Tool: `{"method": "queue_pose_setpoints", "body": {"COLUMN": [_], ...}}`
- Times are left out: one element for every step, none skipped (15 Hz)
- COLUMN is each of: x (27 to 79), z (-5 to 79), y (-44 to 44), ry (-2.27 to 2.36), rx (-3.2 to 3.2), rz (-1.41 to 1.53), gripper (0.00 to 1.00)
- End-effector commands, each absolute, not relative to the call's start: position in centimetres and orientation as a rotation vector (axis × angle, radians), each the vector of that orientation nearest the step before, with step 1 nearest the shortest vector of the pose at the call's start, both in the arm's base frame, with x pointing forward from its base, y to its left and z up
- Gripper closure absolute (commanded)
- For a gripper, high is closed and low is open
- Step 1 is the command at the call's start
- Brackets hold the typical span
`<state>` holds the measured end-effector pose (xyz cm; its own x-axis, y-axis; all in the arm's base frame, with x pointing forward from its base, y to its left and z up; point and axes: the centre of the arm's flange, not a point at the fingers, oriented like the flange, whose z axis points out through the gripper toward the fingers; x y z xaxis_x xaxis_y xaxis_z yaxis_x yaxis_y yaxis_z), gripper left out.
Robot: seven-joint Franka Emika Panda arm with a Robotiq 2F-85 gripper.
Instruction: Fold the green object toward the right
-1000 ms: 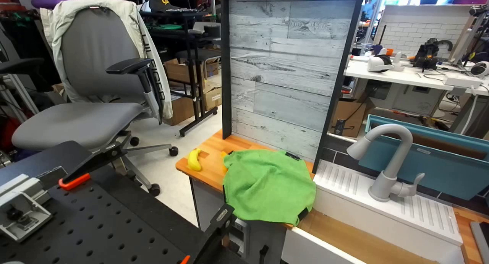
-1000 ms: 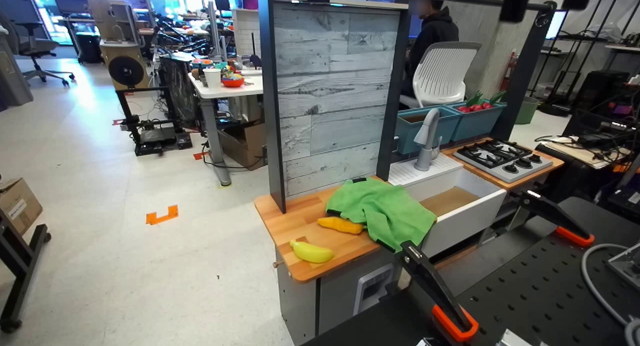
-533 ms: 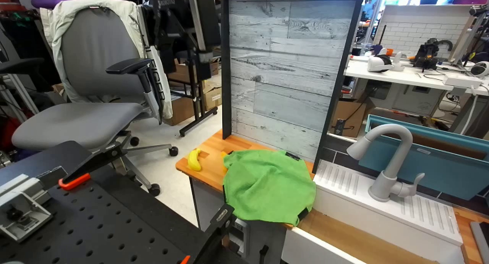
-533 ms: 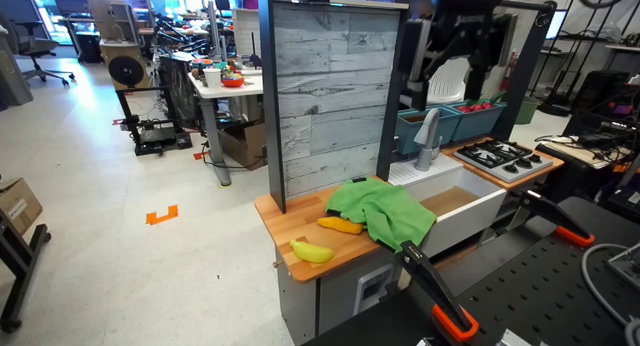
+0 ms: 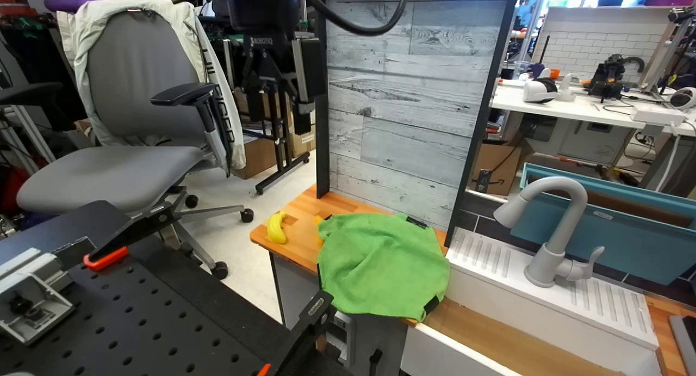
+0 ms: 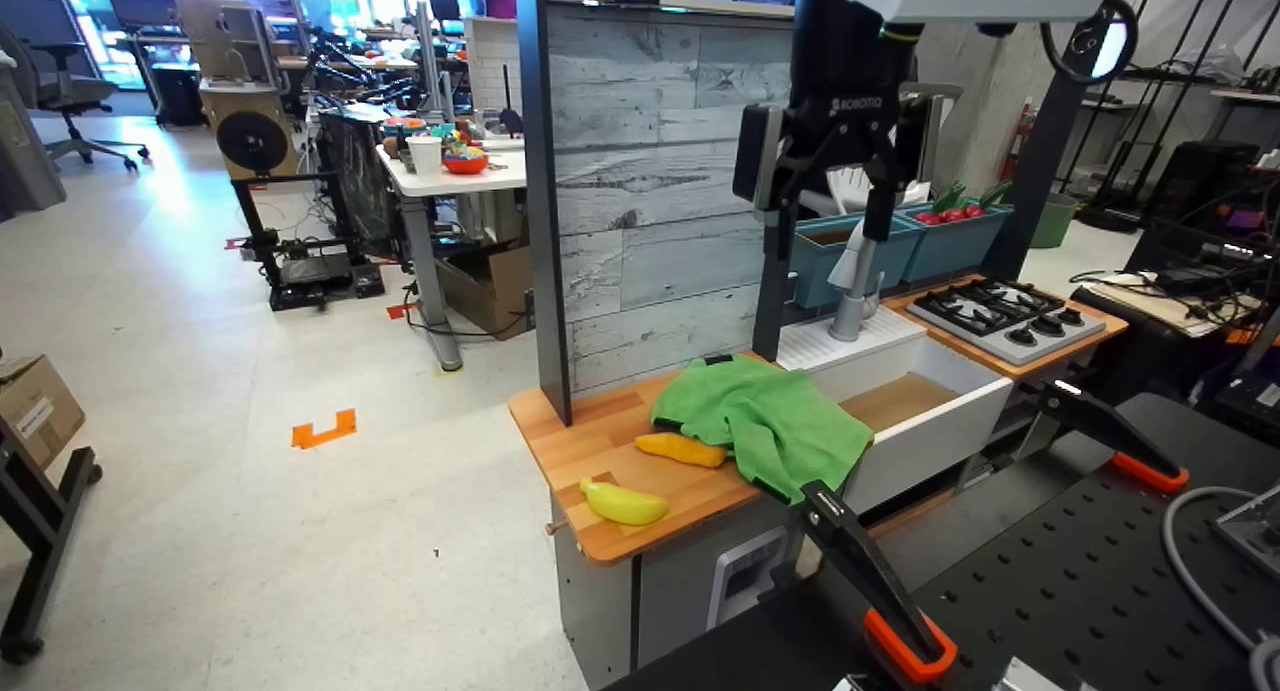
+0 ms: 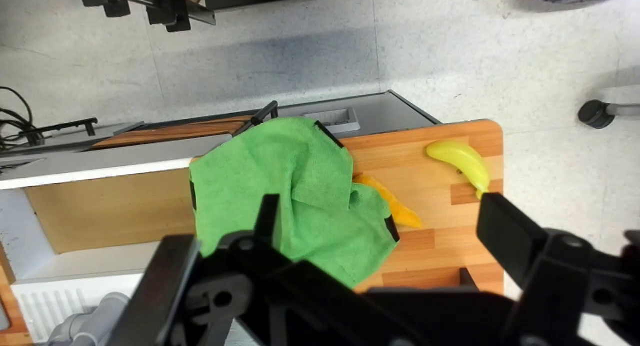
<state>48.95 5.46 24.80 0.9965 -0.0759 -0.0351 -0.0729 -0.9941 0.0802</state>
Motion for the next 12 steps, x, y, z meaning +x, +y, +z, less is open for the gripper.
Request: {"method": "queue_pose_setpoints", "body": {"x": [49.3, 49.8, 50.5, 51.1, 51.8, 52.3, 52.8, 53.4, 54.0, 54.6, 55.2, 55.8], "z": [23.8, 23.3, 22.6, 22.0, 21.1, 20.2, 19.2, 18.2, 17.0, 16.0, 15.0, 14.1], "y": [5.4, 5.4, 5.6, 5.7, 6.0, 6.2, 6.4, 6.7, 7.0, 7.1, 7.2, 7.3], "ry": [-0.203, -0.236, -0.278, -0.322, -0.359, -0.397, -0.432, -0.457, -0.481, -0.504, -0.522, -0.535], "rx": [3.091, 3.101, 3.111, 3.121, 3.125, 3.128, 3.127, 3.122, 3.112, 3.105, 3.094, 3.083], "rz": [0.009, 0.03, 0.049, 0.078, 0.094, 0.116, 0.136, 0.15, 0.161, 0.165, 0.161, 0.151], "gripper": [0.0, 0.0, 0.0, 0.0, 0.0, 0.0, 0.0, 0.0, 0.0, 0.0, 0.0, 0.0]}}
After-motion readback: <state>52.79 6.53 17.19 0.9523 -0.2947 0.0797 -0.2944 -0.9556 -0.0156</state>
